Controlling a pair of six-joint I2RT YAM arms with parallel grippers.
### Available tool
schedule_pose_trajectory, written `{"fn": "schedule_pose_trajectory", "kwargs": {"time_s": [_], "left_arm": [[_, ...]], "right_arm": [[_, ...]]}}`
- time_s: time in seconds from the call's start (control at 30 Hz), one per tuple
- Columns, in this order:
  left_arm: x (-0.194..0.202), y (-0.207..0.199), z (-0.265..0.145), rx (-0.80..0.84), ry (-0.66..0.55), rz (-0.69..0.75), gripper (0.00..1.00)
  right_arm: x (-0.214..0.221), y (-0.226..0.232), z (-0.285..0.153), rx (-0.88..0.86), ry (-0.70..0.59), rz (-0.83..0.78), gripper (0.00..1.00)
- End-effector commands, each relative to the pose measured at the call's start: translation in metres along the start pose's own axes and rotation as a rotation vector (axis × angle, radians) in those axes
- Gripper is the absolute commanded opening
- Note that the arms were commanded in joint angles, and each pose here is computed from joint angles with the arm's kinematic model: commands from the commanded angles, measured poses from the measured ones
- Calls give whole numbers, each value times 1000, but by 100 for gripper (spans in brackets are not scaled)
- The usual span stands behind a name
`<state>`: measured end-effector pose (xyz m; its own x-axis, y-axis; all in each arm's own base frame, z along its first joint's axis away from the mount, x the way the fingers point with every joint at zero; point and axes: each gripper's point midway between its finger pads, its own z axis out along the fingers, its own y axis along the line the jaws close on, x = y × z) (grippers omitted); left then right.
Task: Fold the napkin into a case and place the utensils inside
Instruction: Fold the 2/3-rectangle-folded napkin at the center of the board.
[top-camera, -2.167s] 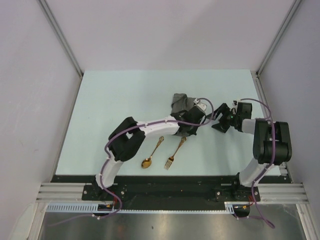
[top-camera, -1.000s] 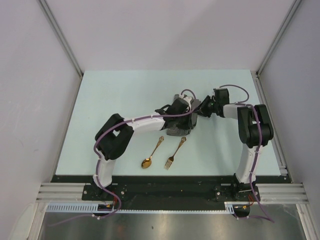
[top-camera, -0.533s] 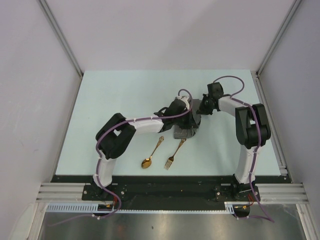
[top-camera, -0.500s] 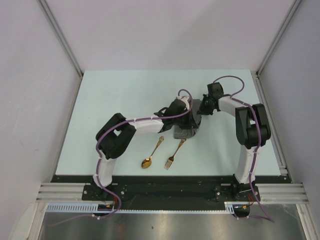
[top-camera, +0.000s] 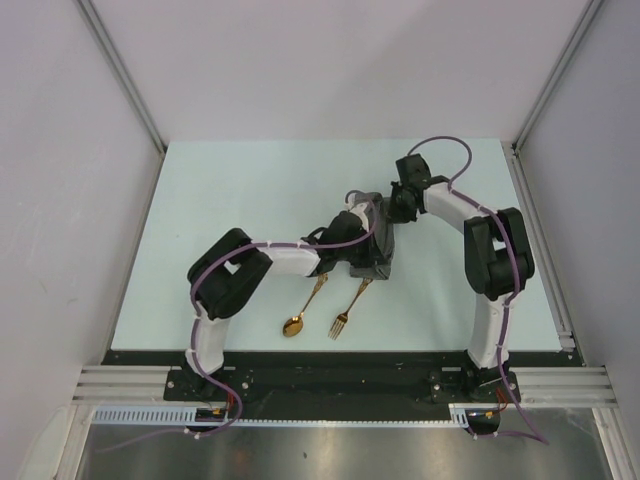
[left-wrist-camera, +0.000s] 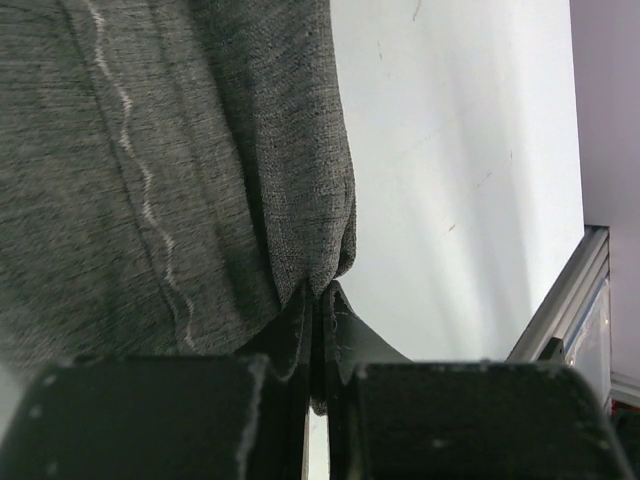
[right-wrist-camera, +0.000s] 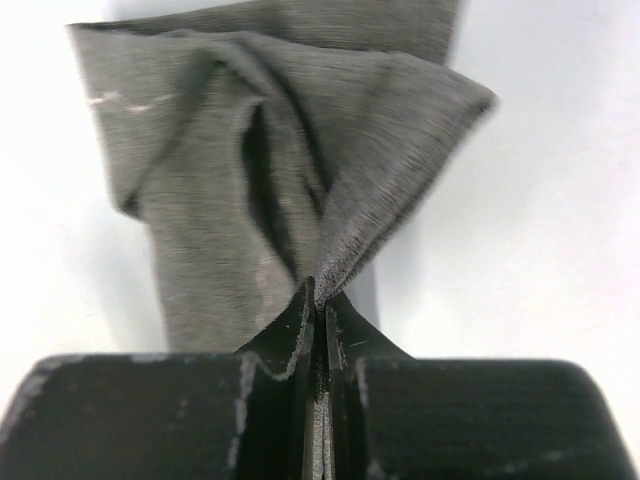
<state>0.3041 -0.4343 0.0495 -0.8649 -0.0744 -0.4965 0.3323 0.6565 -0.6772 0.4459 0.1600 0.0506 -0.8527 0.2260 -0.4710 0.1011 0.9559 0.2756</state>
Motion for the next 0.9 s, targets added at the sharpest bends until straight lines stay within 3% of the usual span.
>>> {"fn": "schedule_pose_trajectory", "kwargs": {"time_s": [0.0,0.53,0.63,0.73,0.87], "left_arm": [[2,-18,-22,50,-3,-6,0],[12,8,-35,-1,4,-33,0],[12,10,-37,-3,2,-32,0],[13,12,-37,-5,5,-34,0],[13,8,-36,9,12,-34,0]], "right_arm": [[-38,23,-3,6,-113,-19,3],[-48,54,9,-17,-112,-33,6],[-55,56,11,-13,-126,-48,10],[-56,46,14,24,-124,-38,20],[-60,37,17,2,-117,21,28]]}}
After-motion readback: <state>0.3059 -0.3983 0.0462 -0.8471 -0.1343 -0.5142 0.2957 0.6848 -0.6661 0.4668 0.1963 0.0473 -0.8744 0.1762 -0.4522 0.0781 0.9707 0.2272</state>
